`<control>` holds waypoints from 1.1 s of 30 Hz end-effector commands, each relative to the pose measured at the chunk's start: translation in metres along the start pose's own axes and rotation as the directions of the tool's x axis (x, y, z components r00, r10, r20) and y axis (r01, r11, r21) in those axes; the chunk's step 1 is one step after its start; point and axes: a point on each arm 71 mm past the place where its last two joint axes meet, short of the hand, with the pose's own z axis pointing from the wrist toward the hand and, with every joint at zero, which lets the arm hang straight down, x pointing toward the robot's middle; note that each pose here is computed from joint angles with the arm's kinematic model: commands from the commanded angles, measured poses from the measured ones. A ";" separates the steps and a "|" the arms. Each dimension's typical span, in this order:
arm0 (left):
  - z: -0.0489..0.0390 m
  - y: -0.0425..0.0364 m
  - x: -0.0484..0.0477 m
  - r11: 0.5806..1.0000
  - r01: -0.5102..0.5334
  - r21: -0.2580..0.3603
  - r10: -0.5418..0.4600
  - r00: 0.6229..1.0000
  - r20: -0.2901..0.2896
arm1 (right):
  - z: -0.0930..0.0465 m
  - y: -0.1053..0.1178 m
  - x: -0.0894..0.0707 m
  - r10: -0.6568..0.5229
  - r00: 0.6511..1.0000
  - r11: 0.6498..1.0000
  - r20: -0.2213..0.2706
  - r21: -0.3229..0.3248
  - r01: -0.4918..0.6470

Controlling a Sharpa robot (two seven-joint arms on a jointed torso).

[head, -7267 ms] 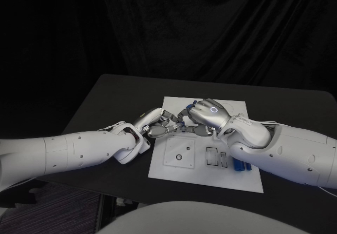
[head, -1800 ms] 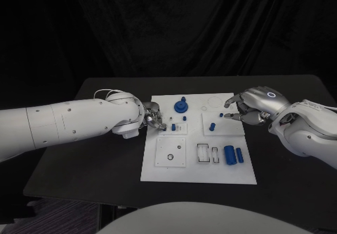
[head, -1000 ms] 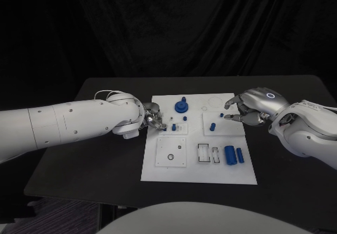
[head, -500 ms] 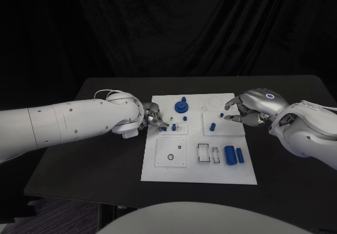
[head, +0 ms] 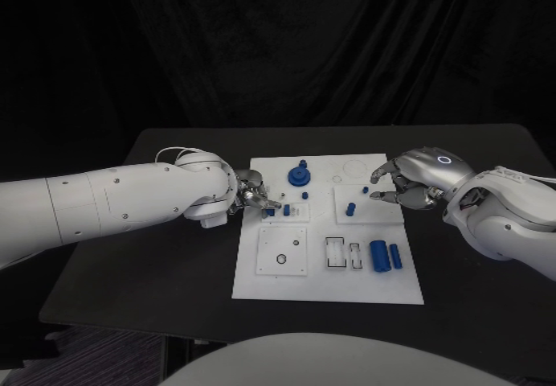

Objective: Assemble the parts on the task board

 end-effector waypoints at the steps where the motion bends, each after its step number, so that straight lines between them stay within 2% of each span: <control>1: 0.0028 0.0038 0.0112 1.000 -0.010 -0.007 0.010 0.999 -0.047 | 0.000 -0.001 0.002 0.002 1.000 1.000 -0.015 0.021 -0.001; 14: 0.0029 0.0055 0.0110 1.000 -0.009 -0.009 0.009 0.999 -0.047 | 0.000 -0.002 0.004 0.015 0.999 0.999 -0.034 0.030 -0.014; 21: 0.0031 0.0053 0.0088 1.000 0.005 0.007 -0.005 1.000 -0.020 | 0.000 -0.002 0.004 0.016 0.999 0.999 -0.039 0.031 -0.015; 24: 0.0018 0.0037 0.0041 0.998 0.037 0.057 -0.039 0.998 0.046 | 0.000 -0.002 0.004 0.016 0.999 0.999 -0.036 0.031 -0.015; 27: -0.0012 0.0018 -0.0027 0.989 0.066 0.135 -0.084 0.988 0.133 | -0.001 -0.003 0.003 0.017 0.999 0.999 -0.027 0.032 -0.017; 33: -0.0120 -0.0005 -0.0207 0.945 0.065 0.320 -0.178 0.924 0.338 | -0.003 -0.006 0.003 0.017 1.000 0.999 -0.018 0.041 -0.016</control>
